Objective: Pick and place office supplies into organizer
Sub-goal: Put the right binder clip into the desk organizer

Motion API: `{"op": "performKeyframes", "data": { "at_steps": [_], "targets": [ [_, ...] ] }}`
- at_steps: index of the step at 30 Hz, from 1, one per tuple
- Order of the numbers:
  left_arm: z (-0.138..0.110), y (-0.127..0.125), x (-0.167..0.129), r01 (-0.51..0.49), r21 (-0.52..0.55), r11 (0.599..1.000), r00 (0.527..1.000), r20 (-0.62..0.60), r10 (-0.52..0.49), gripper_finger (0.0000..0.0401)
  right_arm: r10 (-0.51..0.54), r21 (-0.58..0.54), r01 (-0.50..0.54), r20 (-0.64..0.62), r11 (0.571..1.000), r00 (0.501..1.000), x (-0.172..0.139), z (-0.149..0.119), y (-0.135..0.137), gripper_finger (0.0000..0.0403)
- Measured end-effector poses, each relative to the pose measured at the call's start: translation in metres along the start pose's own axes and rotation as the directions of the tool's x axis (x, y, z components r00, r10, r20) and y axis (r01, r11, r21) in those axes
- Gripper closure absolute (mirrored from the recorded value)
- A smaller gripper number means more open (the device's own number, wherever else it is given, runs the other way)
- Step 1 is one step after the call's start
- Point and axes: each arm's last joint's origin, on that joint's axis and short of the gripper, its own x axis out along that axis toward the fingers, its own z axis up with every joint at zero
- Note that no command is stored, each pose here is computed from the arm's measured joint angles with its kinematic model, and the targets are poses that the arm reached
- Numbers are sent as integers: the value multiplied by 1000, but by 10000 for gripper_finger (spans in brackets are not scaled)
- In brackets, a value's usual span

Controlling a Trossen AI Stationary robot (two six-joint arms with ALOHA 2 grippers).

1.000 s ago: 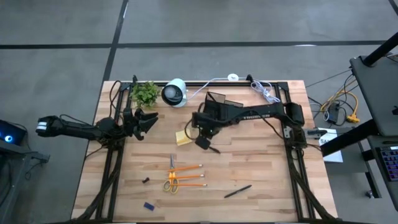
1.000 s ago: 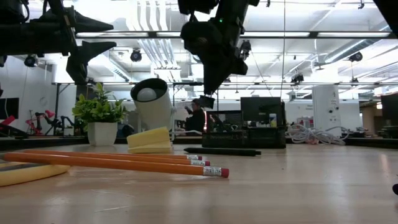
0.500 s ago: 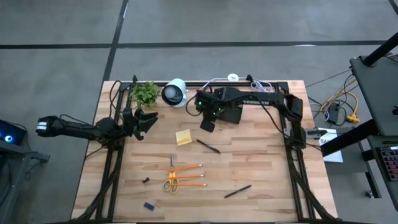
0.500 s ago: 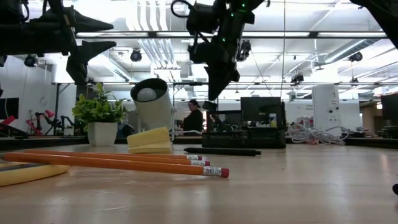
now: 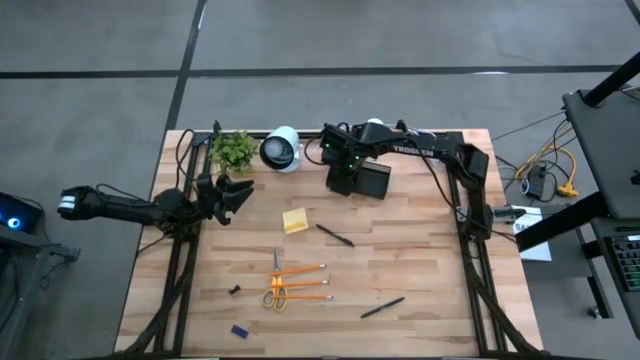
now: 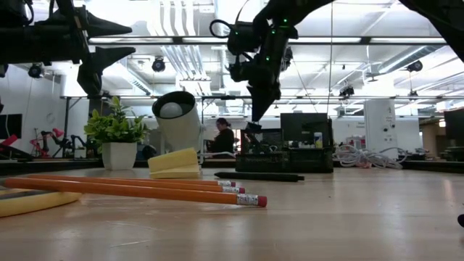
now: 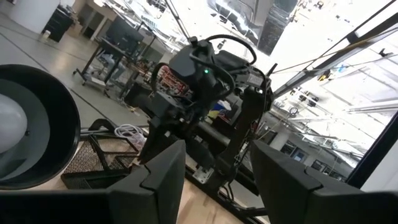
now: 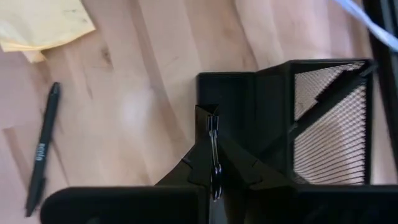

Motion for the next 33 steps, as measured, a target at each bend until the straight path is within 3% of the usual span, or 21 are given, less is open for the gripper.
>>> {"op": "performKeyframes", "data": {
  "at_steps": [6,12,23,33],
  "targets": [
    [0,0,0,-1,2,1000,1000,-2,1,235,-9,-75,14,65,997,998,3,7,-3,395],
    [0,0,0,-2,1,1000,1000,-2,2,235,-62,-73,68,76,995,995,3,8,-5,394],
    [0,0,0,-2,2,1000,1000,-2,2,235,-59,-92,71,128,993,990,17,8,0,394],
    [0,0,0,-1,2,1000,1000,-2,1,234,-55,-107,61,57,992,997,39,-9,1,394]
  ]
}}
